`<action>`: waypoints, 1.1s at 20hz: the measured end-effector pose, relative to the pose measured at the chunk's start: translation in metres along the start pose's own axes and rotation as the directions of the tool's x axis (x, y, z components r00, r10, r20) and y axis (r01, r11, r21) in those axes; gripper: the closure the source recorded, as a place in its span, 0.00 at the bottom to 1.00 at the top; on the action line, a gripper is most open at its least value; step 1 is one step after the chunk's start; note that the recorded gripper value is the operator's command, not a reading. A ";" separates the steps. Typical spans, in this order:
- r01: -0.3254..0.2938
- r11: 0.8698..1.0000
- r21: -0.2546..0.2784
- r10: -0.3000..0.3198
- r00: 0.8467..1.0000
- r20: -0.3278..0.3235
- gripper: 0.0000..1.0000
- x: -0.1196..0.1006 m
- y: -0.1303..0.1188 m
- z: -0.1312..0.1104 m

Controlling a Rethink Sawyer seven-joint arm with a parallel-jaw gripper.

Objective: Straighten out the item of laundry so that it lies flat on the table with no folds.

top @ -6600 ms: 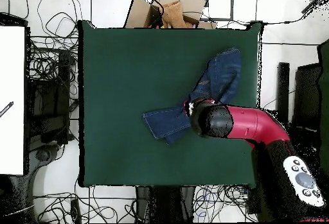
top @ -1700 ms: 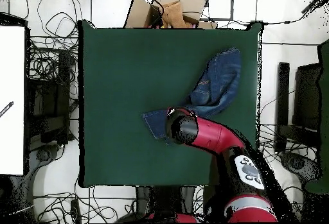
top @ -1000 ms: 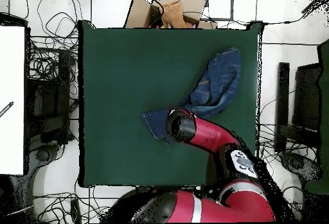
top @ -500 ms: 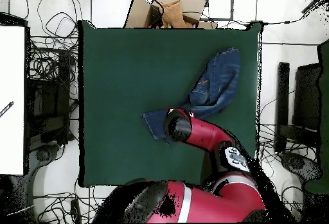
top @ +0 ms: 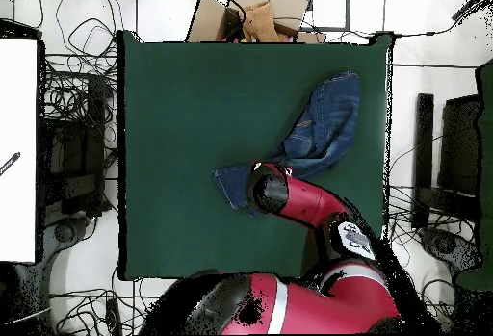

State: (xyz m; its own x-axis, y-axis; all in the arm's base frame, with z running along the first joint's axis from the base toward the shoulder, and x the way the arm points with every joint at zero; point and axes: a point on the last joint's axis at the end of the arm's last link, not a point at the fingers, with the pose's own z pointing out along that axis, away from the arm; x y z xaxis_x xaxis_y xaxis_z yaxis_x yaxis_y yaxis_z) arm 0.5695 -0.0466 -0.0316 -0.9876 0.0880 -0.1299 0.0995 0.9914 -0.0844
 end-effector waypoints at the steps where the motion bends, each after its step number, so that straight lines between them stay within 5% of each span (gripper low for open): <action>1: -0.001 1.000 0.001 0.001 1.000 0.003 0.00 -0.001 -0.001 -0.001; 22: -0.032 0.999 0.015 0.032 0.999 0.043 0.00 -0.018 -0.022 -0.020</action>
State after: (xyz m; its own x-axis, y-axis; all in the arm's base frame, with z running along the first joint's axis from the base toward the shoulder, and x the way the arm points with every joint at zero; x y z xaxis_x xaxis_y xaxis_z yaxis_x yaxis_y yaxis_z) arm 0.5826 -0.0677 -0.0075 -0.9777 0.1152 -0.1754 0.1333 0.9865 -0.0952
